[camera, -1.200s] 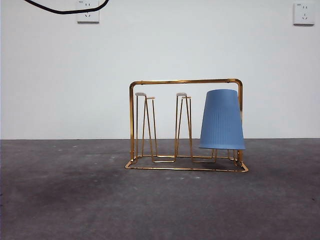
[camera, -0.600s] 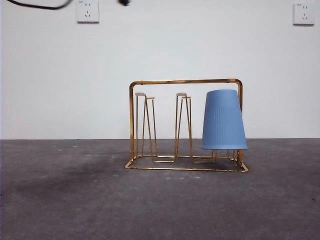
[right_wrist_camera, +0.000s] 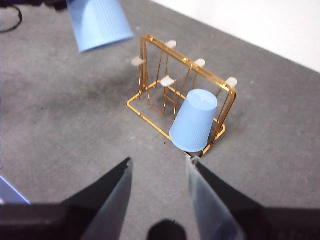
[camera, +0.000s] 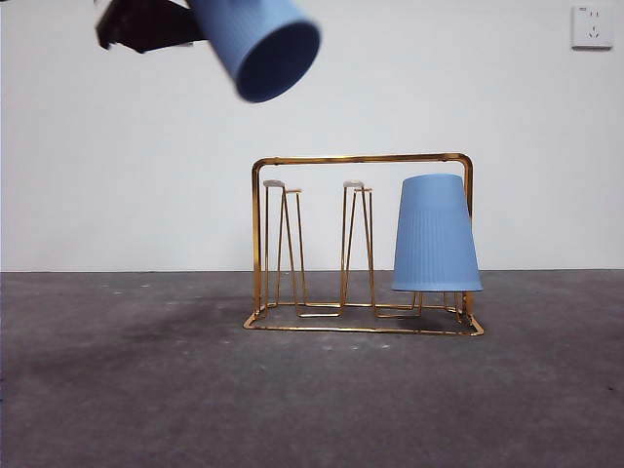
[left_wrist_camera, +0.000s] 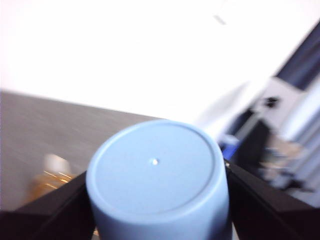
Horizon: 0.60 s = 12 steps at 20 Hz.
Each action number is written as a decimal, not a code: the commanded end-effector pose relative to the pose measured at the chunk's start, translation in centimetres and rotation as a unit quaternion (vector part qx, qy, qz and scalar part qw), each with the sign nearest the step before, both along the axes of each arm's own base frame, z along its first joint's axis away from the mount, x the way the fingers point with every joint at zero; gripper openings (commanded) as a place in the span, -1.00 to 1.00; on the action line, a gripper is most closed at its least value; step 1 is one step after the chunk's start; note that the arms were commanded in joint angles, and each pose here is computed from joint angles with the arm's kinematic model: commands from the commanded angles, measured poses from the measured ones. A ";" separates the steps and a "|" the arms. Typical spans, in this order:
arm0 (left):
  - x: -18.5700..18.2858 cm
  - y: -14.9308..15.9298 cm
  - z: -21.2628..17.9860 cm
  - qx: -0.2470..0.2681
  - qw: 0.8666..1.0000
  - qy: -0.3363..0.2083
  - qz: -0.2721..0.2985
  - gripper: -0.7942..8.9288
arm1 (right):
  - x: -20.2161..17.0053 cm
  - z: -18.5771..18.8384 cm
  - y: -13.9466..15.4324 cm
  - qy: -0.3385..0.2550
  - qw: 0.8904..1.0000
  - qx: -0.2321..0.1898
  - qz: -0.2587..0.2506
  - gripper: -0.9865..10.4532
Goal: Pick up cup 1,put cup 1 in the cup rack,pick up cup 2,put cup 2 in the cup rack
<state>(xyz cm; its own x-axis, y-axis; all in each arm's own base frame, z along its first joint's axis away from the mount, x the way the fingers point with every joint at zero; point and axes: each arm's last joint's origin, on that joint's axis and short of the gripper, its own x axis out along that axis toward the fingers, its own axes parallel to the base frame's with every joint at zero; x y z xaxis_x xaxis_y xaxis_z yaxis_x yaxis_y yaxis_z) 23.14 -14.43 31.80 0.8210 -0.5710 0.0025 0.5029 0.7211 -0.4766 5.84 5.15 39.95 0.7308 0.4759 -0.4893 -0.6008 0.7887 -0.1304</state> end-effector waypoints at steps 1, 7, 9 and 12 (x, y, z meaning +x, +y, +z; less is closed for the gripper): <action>0.2 0.0 -0.1 0.083 0.994 -0.055 0.037 -0.85 | 0.1 -0.2 0.1 0.005 1.000 0.005 -0.006 -0.50; 0.7 -0.3 -0.6 0.140 0.985 -0.078 0.063 -0.85 | 0.1 -0.2 0.1 0.004 1.000 0.006 -0.006 -0.50; 0.9 -0.4 -0.8 0.149 0.983 -0.081 0.063 -0.85 | 0.1 -0.1 0.1 0.003 1.000 0.007 -0.006 -0.50; 1.9 -1.0 -1.4 0.160 0.981 -0.077 0.074 -0.85 | 0.2 -0.1 0.2 0.001 1.000 0.010 -0.006 -0.50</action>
<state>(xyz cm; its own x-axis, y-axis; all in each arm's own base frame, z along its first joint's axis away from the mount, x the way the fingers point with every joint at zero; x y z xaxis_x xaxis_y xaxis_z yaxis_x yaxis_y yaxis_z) 25.00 -15.29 30.09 0.8969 -0.4396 -0.0480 0.4270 0.8891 -0.1648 5.92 5.23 40.02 0.7335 0.4781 -0.4831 -0.5974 0.7924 -0.1230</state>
